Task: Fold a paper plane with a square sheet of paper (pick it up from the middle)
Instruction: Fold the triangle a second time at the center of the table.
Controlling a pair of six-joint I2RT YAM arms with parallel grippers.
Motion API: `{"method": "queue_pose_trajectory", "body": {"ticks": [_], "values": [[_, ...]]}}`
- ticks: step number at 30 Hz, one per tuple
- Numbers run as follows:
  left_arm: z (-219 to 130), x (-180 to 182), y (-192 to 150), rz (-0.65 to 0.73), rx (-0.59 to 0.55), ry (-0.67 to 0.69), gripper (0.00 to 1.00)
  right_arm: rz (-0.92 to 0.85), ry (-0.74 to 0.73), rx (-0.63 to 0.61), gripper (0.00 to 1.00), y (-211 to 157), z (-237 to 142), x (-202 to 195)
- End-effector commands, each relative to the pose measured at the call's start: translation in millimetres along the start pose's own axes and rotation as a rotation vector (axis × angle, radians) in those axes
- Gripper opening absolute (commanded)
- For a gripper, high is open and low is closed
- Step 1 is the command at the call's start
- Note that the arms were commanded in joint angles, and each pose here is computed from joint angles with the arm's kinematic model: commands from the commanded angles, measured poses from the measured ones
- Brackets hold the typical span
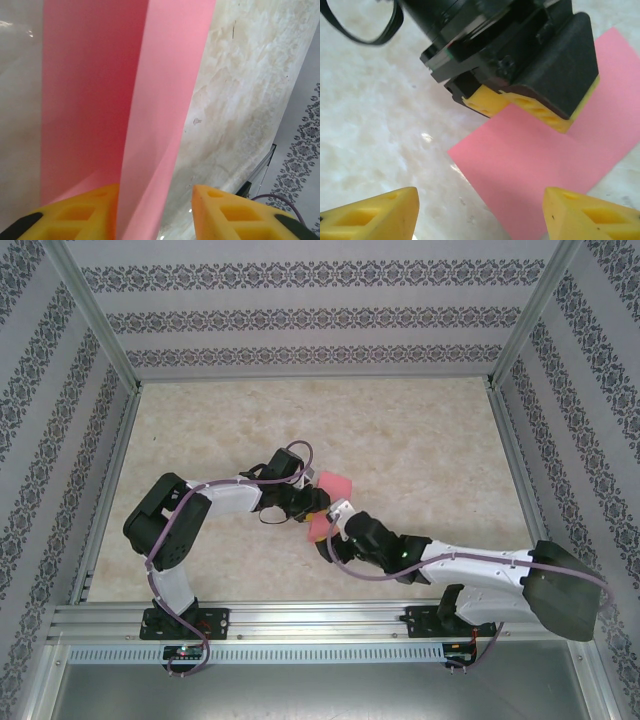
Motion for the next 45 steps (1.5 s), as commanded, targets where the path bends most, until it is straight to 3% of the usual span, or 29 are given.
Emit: {"method": "queue_pose_trajectory", "body": {"ticks": [1,13,17,33,38,45], "values": [[4.8,-10.4,5.2,0.015,0.007,-0.046,0.40,-0.187,-0.219,-0.036,0.67,5.5,1.7,2.6],[3.3,-16.5,7.0,0.024,0.027,-0.068,0.39,-0.347,-0.384,-0.049,0.66,-2.3,46.1,40.6],[2.7,-16.7,6.6,0.025,0.031,-0.064,0.39,-0.348,-0.414,-0.055,0.60,-2.1,50.4,41.3],[-3.9,-18.1,6.8,0.052,0.021,-0.001,0.40,-0.276,-0.404,-0.087,0.13,4.0,39.1,36.4],[-17.7,-19.8,7.2,0.076,-0.032,0.102,0.43,-0.162,-0.326,-0.065,0.01,7.6,34.3,23.6],[-39.4,-11.3,2.3,0.075,-0.108,0.256,0.50,0.141,0.000,0.033,0.02,12.4,38.6,-3.8]]}}
Point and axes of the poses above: each hand's point on the last joint's axis, 136 mm out from that joint toward the fingers, its own z axis out along the fingers, its own x axis along the line the jaws close on, y = z × x, the point moved 10 cm from there along -z, back along the fingers, and after that the axes turned 12 degrees about z, right-handed, at the moved point
